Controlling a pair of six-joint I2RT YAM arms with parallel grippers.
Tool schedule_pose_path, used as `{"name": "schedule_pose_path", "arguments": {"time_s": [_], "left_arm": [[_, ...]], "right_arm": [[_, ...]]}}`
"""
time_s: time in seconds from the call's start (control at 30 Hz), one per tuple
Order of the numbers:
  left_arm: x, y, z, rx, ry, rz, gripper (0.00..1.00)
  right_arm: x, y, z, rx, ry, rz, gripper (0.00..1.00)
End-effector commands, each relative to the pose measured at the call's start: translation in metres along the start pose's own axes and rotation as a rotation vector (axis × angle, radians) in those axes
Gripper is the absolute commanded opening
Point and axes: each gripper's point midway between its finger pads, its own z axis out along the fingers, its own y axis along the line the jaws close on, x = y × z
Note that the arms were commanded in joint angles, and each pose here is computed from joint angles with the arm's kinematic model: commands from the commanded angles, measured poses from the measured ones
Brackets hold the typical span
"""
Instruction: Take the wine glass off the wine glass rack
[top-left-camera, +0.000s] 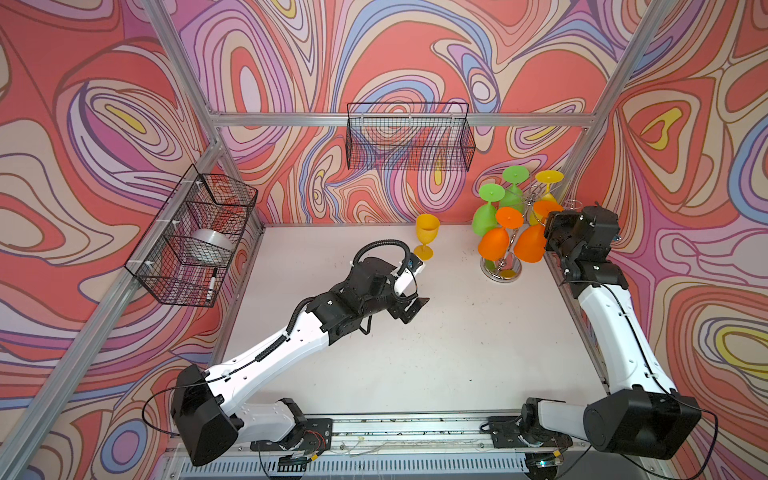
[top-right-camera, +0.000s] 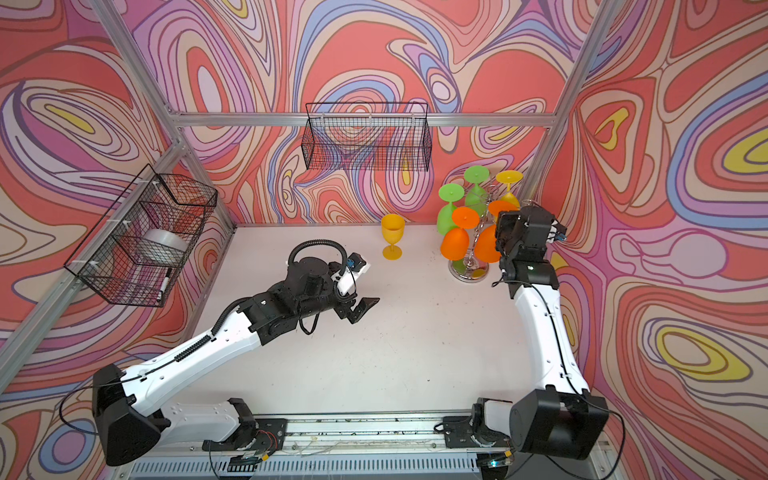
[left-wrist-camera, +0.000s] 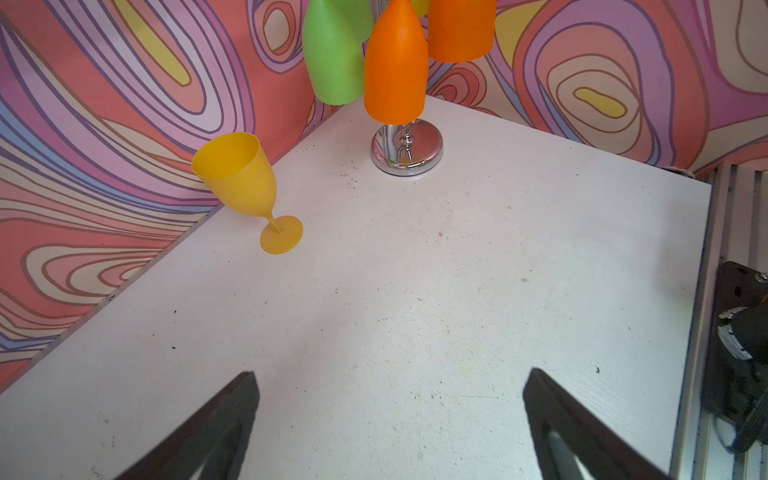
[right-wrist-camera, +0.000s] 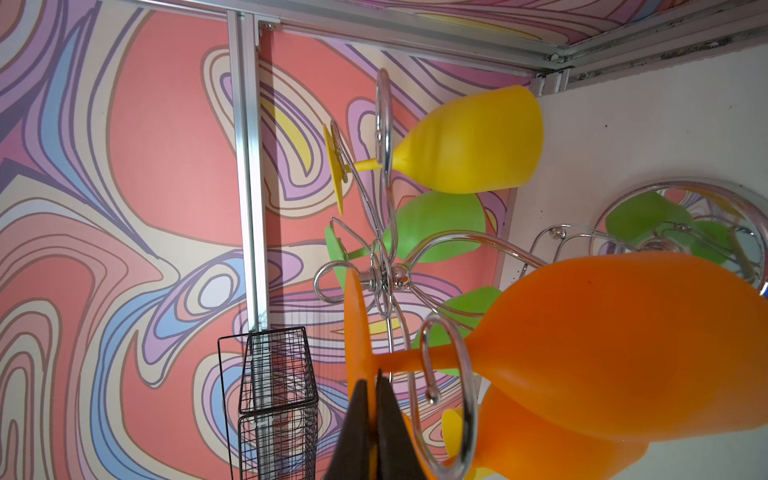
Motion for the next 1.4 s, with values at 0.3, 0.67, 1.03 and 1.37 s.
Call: {"name": "schedule_pose_path", "arguments": {"time_s": [0.3, 0.67, 1.03, 1.37], "left_arm": [[0.005, 0.003, 0.003, -0.005, 0.015, -0.005, 1.0], [0.005, 0.003, 0.004, -0.001, 0.018, -0.009, 1.0], [0.006, 0.002, 0.006, 0.007, 0.021, -0.016, 1.0], [0.009, 0.001, 0.01, 0.01, 0.032, -0.019, 1.0]], "right_arm": [[0.001, 0.009, -0.004, -0.032, 0.033, -0.004, 0.0], [0.022, 0.009, -0.015, 0.007, 0.182, -0.073, 0.0], [0.052, 0.024, -0.013, -0.039, 0.372, -0.109, 0.0], [0.055, 0.018, -0.006, -0.052, 0.385, -0.11, 0.0]]}}
